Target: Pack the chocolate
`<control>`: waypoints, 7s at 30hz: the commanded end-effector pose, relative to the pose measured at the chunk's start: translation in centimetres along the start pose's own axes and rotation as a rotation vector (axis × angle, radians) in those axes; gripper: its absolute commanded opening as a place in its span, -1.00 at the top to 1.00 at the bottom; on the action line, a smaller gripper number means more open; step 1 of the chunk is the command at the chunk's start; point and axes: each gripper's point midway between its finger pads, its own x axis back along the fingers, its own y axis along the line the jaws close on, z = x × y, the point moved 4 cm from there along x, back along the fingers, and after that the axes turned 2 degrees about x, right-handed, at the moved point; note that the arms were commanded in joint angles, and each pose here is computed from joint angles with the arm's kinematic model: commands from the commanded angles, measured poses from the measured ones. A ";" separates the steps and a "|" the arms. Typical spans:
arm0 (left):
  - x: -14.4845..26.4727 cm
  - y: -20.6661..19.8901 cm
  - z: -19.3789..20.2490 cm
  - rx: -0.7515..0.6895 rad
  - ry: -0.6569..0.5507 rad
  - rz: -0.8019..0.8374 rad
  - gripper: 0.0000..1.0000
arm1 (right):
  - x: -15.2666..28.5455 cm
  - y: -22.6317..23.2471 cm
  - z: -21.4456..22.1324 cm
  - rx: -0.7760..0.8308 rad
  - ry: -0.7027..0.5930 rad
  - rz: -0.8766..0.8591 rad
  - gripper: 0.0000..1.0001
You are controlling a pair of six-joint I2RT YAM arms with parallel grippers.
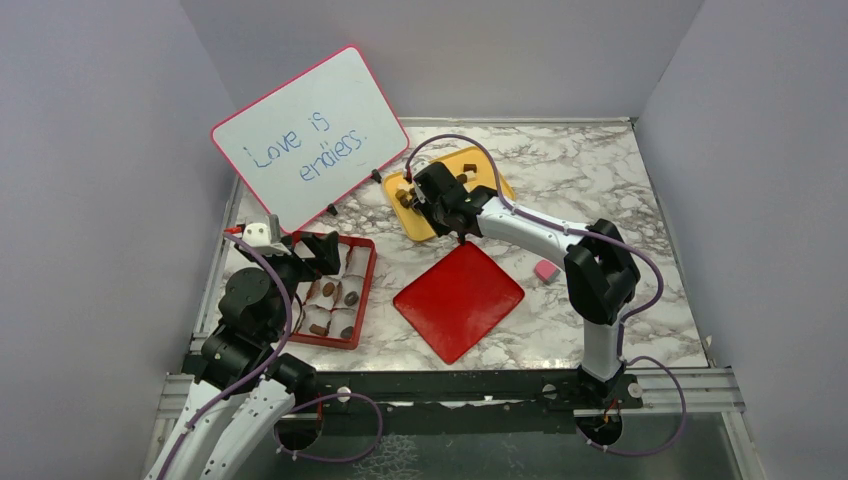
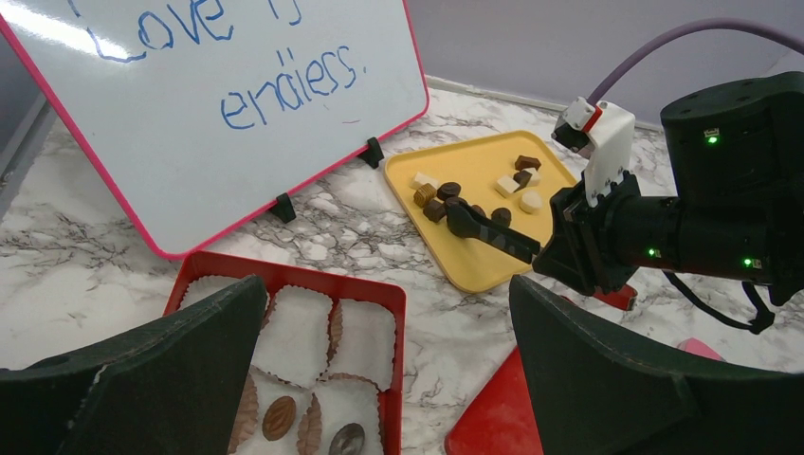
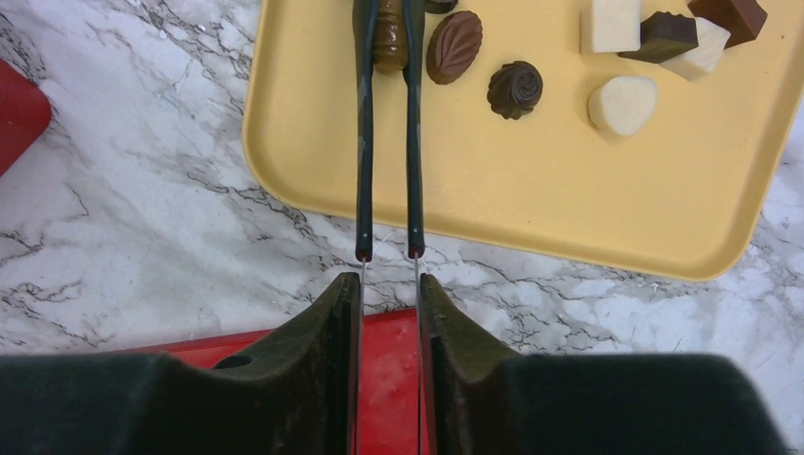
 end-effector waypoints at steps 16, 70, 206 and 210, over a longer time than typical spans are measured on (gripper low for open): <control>0.1 -0.3 -0.6 0.002 -0.034 0.022 -0.98 | 3.7 -0.7 -1.3 -0.044 -0.071 -0.024 0.59; 6.1 1.8 -8.6 0.140 -0.340 -0.071 -0.98 | 7.3 22.9 -7.5 0.159 -0.244 -0.573 0.53; 1.1 0.5 -1.5 -0.025 -0.086 -0.002 -0.98 | 0.2 0.5 -3.9 -0.009 -0.113 -0.017 0.59; 1.1 0.5 -1.6 -0.025 -0.089 -0.004 -0.98 | 1.2 0.3 -4.0 -0.022 -0.128 -0.017 0.60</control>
